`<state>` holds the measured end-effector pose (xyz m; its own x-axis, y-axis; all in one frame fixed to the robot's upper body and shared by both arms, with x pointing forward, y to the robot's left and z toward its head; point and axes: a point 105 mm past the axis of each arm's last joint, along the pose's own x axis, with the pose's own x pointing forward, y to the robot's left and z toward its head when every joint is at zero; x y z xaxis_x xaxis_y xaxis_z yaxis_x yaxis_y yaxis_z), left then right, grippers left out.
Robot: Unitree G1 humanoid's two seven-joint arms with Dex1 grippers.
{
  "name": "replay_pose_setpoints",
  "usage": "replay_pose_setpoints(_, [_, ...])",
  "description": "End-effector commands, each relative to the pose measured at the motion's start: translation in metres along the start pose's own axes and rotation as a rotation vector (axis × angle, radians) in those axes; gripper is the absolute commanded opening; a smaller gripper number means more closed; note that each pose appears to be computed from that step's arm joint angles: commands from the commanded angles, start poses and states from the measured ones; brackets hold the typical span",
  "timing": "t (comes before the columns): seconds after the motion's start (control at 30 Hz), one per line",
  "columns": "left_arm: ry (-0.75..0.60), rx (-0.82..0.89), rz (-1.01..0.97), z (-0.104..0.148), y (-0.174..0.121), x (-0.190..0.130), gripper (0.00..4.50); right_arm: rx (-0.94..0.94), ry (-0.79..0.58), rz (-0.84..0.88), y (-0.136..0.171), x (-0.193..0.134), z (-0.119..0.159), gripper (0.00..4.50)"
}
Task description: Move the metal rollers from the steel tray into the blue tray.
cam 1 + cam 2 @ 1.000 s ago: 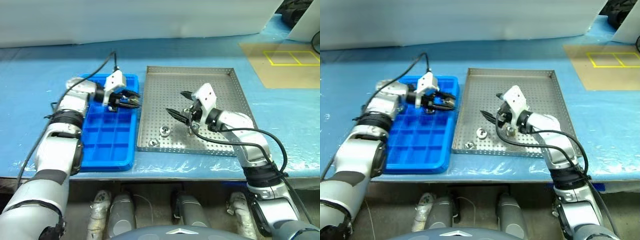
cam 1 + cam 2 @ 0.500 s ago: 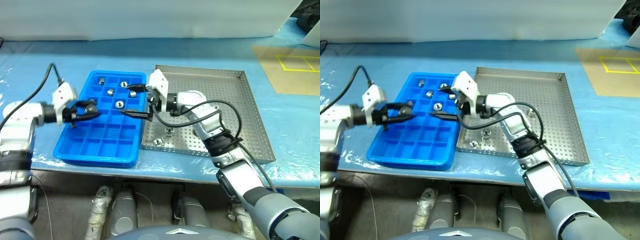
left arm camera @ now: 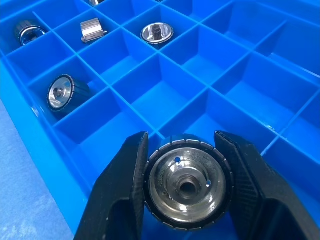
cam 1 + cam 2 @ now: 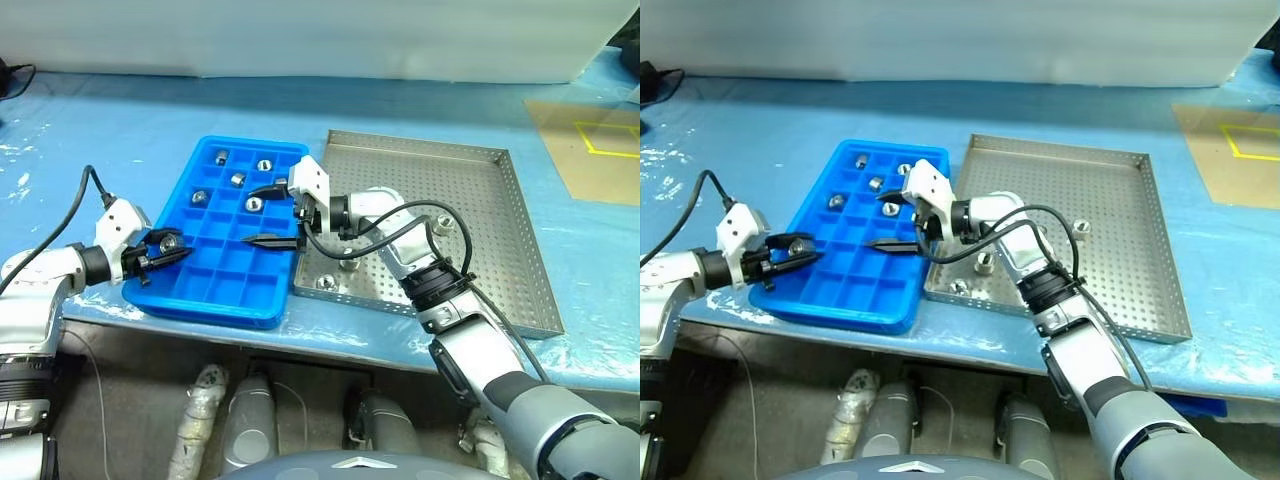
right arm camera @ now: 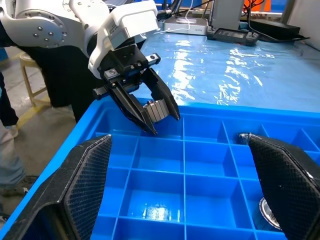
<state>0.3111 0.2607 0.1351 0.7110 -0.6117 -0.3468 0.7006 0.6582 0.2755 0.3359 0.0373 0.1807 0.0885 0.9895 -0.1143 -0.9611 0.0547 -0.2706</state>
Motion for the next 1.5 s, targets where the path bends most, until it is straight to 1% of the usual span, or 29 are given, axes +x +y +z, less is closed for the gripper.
replay_pose_setpoints(0.03, [-0.007,0.027,0.031,0.010,0.005,-0.006,1.73,-0.036,-0.021,-0.036,-0.008,-0.006,0.009,4.50])
replay_pose_setpoints(0.33, [0.019,0.001,0.048,0.004,0.007,-0.014,1.73,-0.029,-0.009,-0.047,-0.007,-0.008,0.002,4.50])
replay_pose_setpoints(0.53, [0.066,-0.006,0.040,-0.005,0.006,-0.018,1.73,-0.030,-0.002,-0.044,-0.005,-0.007,-0.001,4.50])
replay_pose_setpoints(0.67, [0.068,-0.015,0.046,-0.008,0.007,-0.016,1.73,-0.029,0.000,-0.049,-0.004,-0.007,-0.002,4.50])
replay_pose_setpoints(0.7, [0.067,-0.016,0.051,-0.008,0.008,-0.015,2.46,-0.029,-0.001,-0.051,-0.004,-0.007,-0.002,4.50])
replay_pose_setpoints(0.77, [0.069,-0.003,0.074,-0.009,0.011,-0.013,3.01,-0.029,-0.001,-0.054,-0.004,-0.007,-0.002,4.50])
replay_pose_setpoints(0.87, [0.061,0.003,0.064,-0.007,0.010,-0.009,4.02,-0.024,0.000,-0.061,-0.004,-0.008,-0.004,4.50])
replay_pose_setpoints(0.9, [0.053,-0.003,0.056,-0.005,0.009,-0.007,4.02,-0.022,0.000,-0.064,-0.004,-0.008,-0.004,4.50])
replay_pose_setpoints(0.97, [0.032,0.010,0.056,0.002,0.011,-0.004,4.02,-0.020,0.002,-0.072,-0.004,-0.009,-0.005,4.50])
replay_pose_setpoints(1.03, [-0.005,0.030,0.042,0.013,0.011,0.002,4.02,-0.018,0.004,-0.085,-0.005,-0.011,-0.006,4.50])
replay_pose_setpoints(1.17, [-0.125,0.051,-0.001,0.049,0.009,0.018,4.02,-0.009,0.003,-0.114,-0.007,-0.019,-0.006,4.50])
replay_pose_setpoints(1.33, [-0.254,0.087,-0.103,0.090,0.001,0.051,4.02,-0.007,0.024,-0.203,-0.016,-0.041,-0.007,4.50])
replay_pose_setpoints(1.43, [-0.290,0.095,-0.162,0.103,-0.005,0.068,4.02,-0.001,0.040,-0.261,-0.021,-0.054,-0.010,4.50])
replay_pose_setpoints(1.5, [-0.301,0.103,-0.225,0.108,-0.015,0.086,4.02,0.003,0.053,-0.324,-0.024,-0.069,-0.011,4.50])
